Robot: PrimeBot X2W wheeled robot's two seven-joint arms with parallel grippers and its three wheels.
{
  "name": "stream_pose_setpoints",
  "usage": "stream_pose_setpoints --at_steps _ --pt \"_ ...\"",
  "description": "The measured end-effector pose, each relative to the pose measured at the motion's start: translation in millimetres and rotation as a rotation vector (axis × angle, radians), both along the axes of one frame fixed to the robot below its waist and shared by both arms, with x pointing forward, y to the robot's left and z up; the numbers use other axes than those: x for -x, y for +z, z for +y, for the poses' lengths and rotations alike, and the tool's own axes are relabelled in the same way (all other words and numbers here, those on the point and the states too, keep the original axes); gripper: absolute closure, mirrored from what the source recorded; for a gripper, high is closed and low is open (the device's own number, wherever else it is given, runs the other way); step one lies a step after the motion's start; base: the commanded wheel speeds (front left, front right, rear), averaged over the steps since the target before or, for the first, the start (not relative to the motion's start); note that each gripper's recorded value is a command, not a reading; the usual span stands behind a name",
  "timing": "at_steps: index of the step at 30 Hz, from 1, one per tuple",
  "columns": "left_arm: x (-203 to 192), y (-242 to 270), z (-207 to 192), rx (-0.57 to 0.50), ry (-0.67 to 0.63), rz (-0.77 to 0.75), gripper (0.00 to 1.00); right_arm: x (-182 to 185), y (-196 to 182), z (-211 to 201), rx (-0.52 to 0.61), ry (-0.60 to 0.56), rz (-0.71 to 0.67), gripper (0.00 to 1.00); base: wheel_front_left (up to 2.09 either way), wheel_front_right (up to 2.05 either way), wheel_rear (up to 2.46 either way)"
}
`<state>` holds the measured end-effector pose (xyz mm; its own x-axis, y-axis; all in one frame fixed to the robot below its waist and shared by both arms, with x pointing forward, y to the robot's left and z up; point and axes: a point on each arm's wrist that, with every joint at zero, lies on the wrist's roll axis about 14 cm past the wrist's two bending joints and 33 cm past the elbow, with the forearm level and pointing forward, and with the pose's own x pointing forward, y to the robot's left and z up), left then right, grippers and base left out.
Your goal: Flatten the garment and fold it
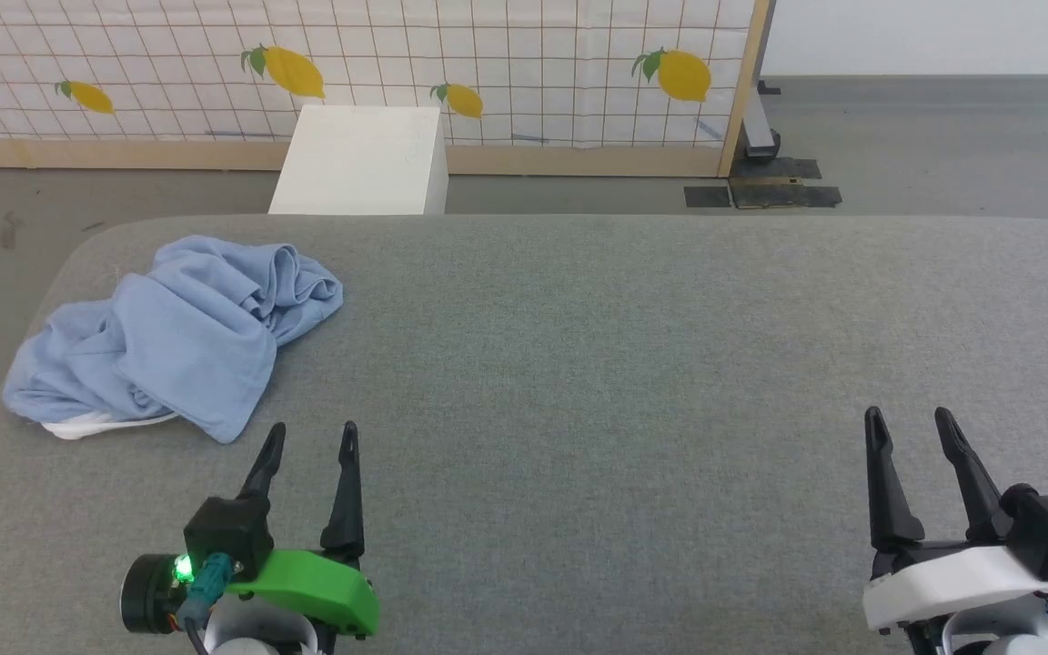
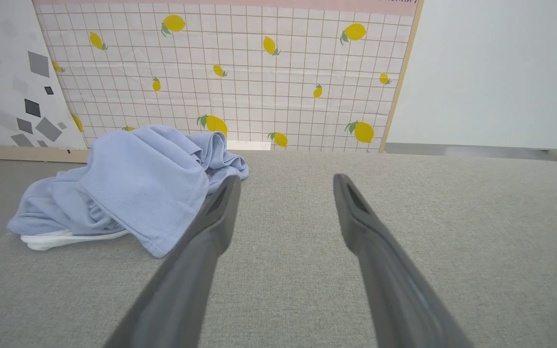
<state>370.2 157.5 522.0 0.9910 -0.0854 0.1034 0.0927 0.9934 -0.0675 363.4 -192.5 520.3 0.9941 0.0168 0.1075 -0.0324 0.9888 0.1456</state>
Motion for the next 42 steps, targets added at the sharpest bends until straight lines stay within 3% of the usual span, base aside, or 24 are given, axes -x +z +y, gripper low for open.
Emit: stream_pose_setpoints --at_steps 42 --pt "1.5 -5.2 -0.9 0.036 -0.005 -0.004 0.00 3.4 -9.1 -3.7 -0.022 -0.016 0.004 0.00 0.00 0.00 0.00"
